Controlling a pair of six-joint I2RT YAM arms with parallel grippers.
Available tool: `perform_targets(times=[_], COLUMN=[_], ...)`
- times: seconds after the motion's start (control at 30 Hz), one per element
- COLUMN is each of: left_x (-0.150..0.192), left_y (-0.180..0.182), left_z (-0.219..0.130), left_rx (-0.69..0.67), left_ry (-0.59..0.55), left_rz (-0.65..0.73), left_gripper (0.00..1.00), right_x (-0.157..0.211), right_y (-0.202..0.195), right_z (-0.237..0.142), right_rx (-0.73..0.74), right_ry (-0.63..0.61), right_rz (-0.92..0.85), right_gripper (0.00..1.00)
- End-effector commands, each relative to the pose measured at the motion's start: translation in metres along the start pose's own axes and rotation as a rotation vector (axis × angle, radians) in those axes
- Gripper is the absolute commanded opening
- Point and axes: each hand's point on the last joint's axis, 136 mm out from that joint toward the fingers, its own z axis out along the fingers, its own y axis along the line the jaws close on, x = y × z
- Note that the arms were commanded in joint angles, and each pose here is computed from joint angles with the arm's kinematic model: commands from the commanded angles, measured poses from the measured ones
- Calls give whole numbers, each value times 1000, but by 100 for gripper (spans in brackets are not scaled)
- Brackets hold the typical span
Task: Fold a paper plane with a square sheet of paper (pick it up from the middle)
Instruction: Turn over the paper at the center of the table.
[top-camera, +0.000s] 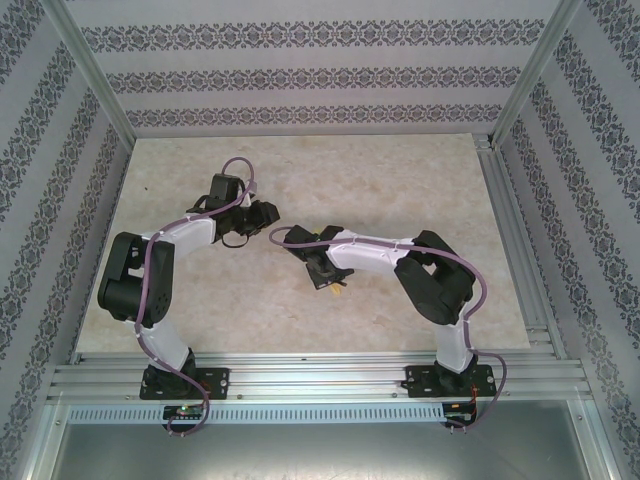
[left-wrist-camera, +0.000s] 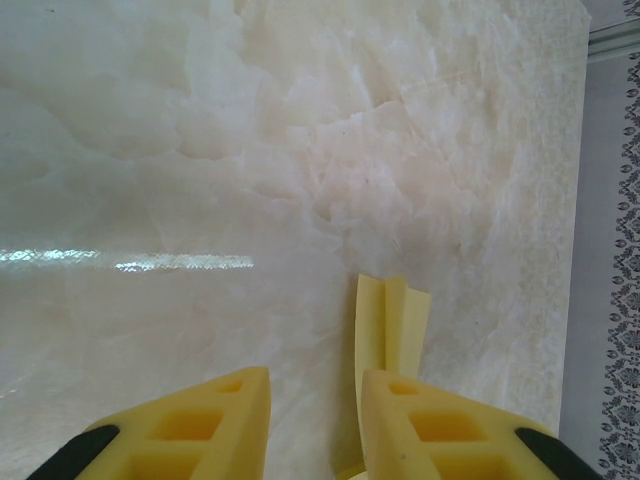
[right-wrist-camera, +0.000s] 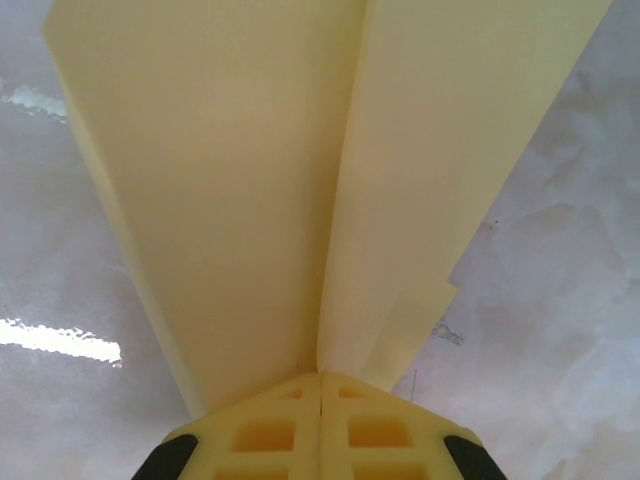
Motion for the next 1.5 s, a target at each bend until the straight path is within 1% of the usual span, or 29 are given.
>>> perform_targets(times=[0.0,0.13,0.23,0.3,0.4,0.47,0.5,0.57,0.6,0.7,0.77,0.87,0.97,1.07,1.1,1.17,1.23,1.3,1.37,1.4,1.47], left_x=[-1,-1,-3,-4,-6,-8,-7,-7,-7,-5,-1,4,8,12,13,16,19,23,29,30,35], left_y=[-10,-11,-15,-19,-25,-29,-31,-35,-37,-41,-40,-40,-40,-42,-44,-46,-49,-53,-57,-59,-61], left_z=[-10,-12,-16,-19,-26,-31,-33,-37,-39,-41,-41,-40,-39,-37,-36,-34,-30,-25,-19,-16,-10], left_rx=[20,21,26,32,39,45,49,57,65,80,86,101,112,120,124,132,140,148,157,159,159], left_ry=[-2,-4,-13,-22,-38,-49,-50,-56,-58,-51,-42,-25,-14,-3,3,12,25,43,67,74,87], left_rz=[23,24,27,29,34,39,40,43,46,49,46,39,41,51,53,58,65,74,84,87,94], left_gripper=[32,32,32,32,32,33,33,33,33,34,35,36,36,36,36,37,37,38,38,38,37], right_x=[-12,-18,-22,-26,-38,-45,-47,-44,-41,-29,-23,-9,3,6,9,14,17,21,25,27,27], right_y=[-16,-20,-18,-12,5,11,12,21,23,22,14,7,1,-4,-6,-12,-17,-24,-33,-38,-44], right_z=[-18,-37,-51,-62,-80,-93,-96,-96,-92,-68,-54,-32,-16,-11,-8,-3,-1,-1,-2,-2,-9], right_rx=[2,-66,-196,-331,-668,-854,-921,-1079,-1112,-1134,-1131,-1126,-1088,-1068,-1051,-997,-954,-888,-819,-786,-755], right_ry=[-67,-121,-160,-196,-272,-309,-326,-295,-280,-237,-237,-188,-166,-169,-158,-148,-142,-130,-134,-134,-148], right_rz=[48,100,167,227,359,436,461,489,517,560,614,668,694,705,698,701,689,664,648,641,612], right_gripper=[0,0,0,0,0,0,1,1,1,2,2,3,7,8,10,20,19,25,26,28,29])
